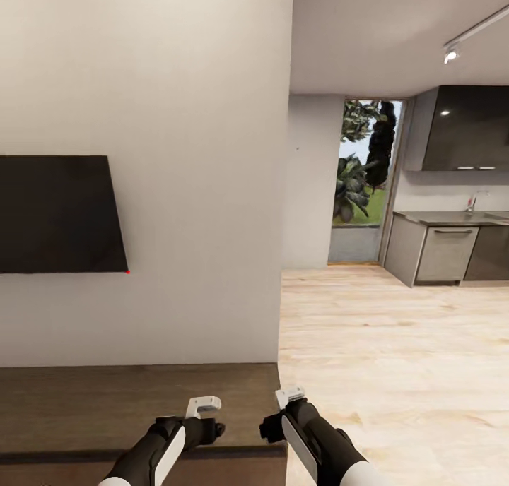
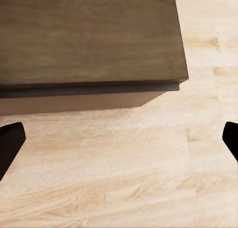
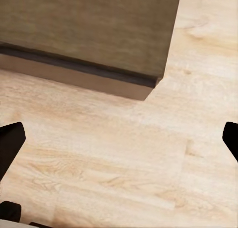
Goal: Place each of the two pumpkins and all three candles from the living room inside a cabinet in the living room (use any cabinet), then make sure every cabinet is closed, and position the cauldron so it is next to a table in the living room.
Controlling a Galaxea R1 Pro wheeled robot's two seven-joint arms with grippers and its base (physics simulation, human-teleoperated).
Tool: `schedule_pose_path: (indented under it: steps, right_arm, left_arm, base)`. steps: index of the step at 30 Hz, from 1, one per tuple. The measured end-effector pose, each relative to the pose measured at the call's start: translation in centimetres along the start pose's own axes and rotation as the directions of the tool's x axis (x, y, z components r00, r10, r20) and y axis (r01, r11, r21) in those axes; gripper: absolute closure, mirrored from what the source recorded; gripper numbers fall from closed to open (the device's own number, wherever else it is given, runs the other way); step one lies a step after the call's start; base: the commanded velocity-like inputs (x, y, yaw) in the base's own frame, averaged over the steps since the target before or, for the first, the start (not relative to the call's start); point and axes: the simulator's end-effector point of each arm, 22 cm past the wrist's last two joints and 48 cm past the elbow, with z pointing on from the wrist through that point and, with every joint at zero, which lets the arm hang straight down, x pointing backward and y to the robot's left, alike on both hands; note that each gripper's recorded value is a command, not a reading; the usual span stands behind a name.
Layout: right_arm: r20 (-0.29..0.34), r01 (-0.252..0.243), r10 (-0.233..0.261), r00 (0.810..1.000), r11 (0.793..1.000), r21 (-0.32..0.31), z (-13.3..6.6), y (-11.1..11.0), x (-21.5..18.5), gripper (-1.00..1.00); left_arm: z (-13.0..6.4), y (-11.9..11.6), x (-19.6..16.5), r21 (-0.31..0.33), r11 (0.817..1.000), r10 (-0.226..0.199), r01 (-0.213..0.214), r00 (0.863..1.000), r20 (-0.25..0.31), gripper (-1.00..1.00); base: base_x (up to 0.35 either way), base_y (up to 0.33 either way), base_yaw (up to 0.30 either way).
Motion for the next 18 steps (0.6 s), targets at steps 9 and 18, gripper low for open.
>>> schedule_pose_path:
  steps: [9,18]
  right_arm:
    - [-0.002,0.0,0.0,1.0,1.0,0.001,0.06,0.0,0.08,-1.0]
    - [-0.004,0.0,0.0,1.0,1.0,0.002,0.13,-0.06,0.16,-1.0]
  left_arm:
    - [0.05,-0.03,0.11,0.0,1.0,0.0,0.0,1.0,-0.002,-1.0]
    - [0.11,0.0,0.16,0.001,1.0,-0.003,0.003,1.0,-0.004,-1.0]
  base:
    - [0.092,0.006,0.244]
    - [0.233,0.0,0.071]
